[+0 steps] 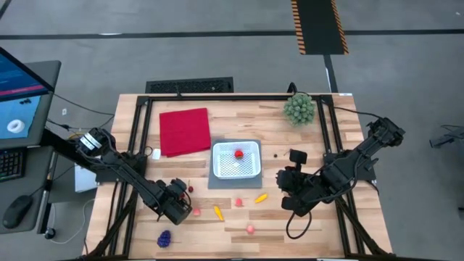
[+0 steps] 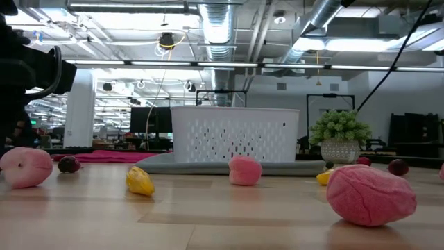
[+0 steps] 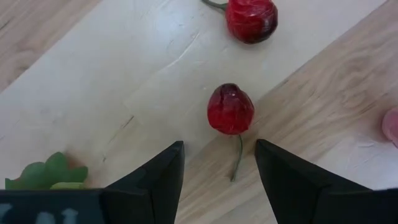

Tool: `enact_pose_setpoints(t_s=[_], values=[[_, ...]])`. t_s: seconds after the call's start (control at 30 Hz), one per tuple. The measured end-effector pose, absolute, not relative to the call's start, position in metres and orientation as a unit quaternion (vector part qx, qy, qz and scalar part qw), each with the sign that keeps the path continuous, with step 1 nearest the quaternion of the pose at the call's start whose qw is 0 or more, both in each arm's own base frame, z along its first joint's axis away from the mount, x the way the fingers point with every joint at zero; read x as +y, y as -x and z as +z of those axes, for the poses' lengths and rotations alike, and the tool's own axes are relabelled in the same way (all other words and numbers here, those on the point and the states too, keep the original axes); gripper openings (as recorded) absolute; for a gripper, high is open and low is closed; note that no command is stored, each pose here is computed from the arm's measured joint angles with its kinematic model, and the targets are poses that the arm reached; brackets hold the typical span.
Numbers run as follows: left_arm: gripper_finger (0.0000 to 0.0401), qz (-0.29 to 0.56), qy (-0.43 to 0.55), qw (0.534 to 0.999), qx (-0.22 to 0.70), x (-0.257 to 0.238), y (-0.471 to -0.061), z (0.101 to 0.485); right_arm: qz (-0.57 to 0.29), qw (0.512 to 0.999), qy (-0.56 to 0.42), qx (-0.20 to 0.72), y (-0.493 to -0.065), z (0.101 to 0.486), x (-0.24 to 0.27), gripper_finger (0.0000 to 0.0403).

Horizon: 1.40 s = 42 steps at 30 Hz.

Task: Pick and placing Produce into tupperware
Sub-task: Put the bottom left cherry into the white basket

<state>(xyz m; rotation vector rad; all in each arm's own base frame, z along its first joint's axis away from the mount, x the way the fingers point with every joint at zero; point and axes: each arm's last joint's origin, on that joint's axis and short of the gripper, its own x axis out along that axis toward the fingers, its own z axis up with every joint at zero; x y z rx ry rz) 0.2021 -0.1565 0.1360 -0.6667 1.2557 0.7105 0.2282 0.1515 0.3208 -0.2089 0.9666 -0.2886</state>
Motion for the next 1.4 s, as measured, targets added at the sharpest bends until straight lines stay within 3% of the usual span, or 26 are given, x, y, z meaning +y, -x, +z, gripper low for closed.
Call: enact_pose_setpoints(t_s=[0.13, 0.4, 0.67, 1.03, 1.4], values=[[0.0145, 0.316, 0.297, 0.703, 0.564, -0.157, -0.202, 0.136, -0.138, 0.870, 0.100, 0.462, -0.228, 0.321, 0.152, 0.0070], [0.0011, 0.305, 0.278, 0.717, 0.562, -0.156, -0.203, 0.136, -0.138, 0.870, 0.100, 0.462, -0.228, 0.321, 0.152, 0.0070], [0.0001, 0.294, 0.244, 0.748, 0.542, -0.159, -0.210, 0.151, -0.138, 0.870, 0.100, 0.462, -0.228, 0.321, 0.152, 0.0070], [0.0000, 0.294, 0.187, 0.833, 0.430, -0.154, -0.218, 0.234, -0.140, 0.871, 0.097, 0.462, -0.228, 0.321, 0.151, 0.0070], [0.0000, 0.261, 0.188, 0.901, 0.292, -0.108, -0.215, 0.321, -0.140, 0.871, 0.096, 0.461, -0.228, 0.321, 0.151, 0.0070]])
